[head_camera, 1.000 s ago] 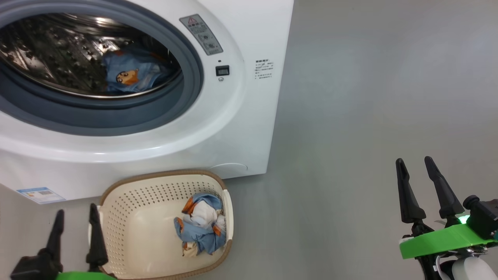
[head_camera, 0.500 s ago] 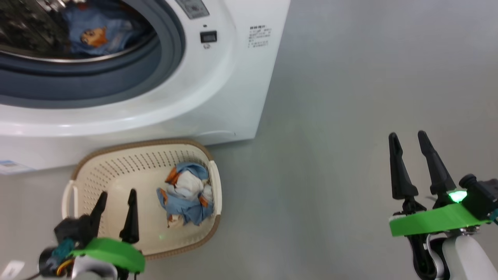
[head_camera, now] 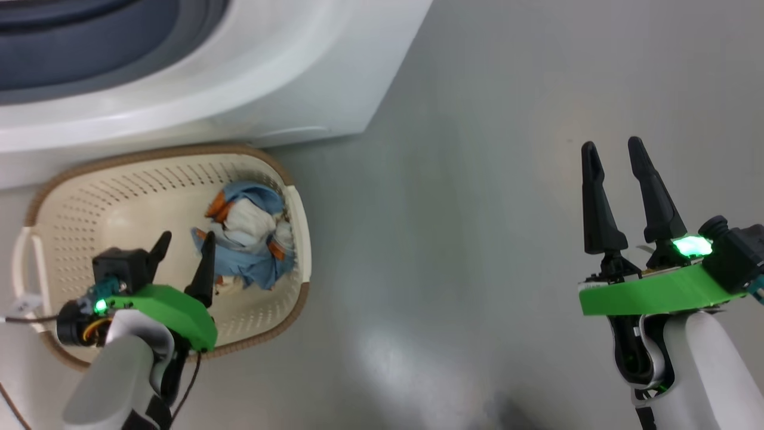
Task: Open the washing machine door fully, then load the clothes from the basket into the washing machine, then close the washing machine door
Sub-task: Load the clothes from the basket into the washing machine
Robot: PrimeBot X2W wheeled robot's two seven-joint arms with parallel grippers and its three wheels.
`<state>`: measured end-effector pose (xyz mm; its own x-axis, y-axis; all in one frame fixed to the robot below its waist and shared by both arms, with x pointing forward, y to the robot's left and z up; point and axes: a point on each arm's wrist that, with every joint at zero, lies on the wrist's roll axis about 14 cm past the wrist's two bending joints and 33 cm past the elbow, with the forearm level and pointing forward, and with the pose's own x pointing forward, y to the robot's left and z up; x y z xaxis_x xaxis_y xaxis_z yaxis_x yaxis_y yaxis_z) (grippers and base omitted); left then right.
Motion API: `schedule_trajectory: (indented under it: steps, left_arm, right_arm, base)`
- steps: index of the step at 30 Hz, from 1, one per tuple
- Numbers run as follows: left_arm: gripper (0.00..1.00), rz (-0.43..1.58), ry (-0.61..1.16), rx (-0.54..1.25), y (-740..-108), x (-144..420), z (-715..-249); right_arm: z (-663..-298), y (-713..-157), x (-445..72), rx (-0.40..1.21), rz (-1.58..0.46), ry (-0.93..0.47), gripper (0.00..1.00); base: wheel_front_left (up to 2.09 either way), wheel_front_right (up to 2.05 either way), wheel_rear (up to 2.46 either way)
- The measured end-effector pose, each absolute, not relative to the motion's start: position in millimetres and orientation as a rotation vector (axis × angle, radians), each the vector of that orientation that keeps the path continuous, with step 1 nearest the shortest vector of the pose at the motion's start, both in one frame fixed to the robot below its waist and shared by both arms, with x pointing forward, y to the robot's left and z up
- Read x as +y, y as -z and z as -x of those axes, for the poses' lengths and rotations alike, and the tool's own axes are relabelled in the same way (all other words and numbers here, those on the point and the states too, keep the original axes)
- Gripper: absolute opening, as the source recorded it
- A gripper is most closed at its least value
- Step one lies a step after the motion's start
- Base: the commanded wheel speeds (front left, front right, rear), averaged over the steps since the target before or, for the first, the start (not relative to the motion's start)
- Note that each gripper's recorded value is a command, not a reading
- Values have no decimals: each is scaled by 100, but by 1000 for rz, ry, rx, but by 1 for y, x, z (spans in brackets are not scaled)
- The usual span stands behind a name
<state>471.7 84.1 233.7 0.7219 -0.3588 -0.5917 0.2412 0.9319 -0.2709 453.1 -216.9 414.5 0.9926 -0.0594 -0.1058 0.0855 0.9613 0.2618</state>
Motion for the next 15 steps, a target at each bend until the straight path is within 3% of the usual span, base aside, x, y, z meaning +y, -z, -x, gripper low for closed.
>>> schedule_trajectory:
  steps: [15]
  left_arm:
    - [100, 137, 395, 945, -147, 75, -473]
  right_arm:
    - [-466, -367, -222, 190, -241, 93, 100]
  base:
    - [0, 0, 0]
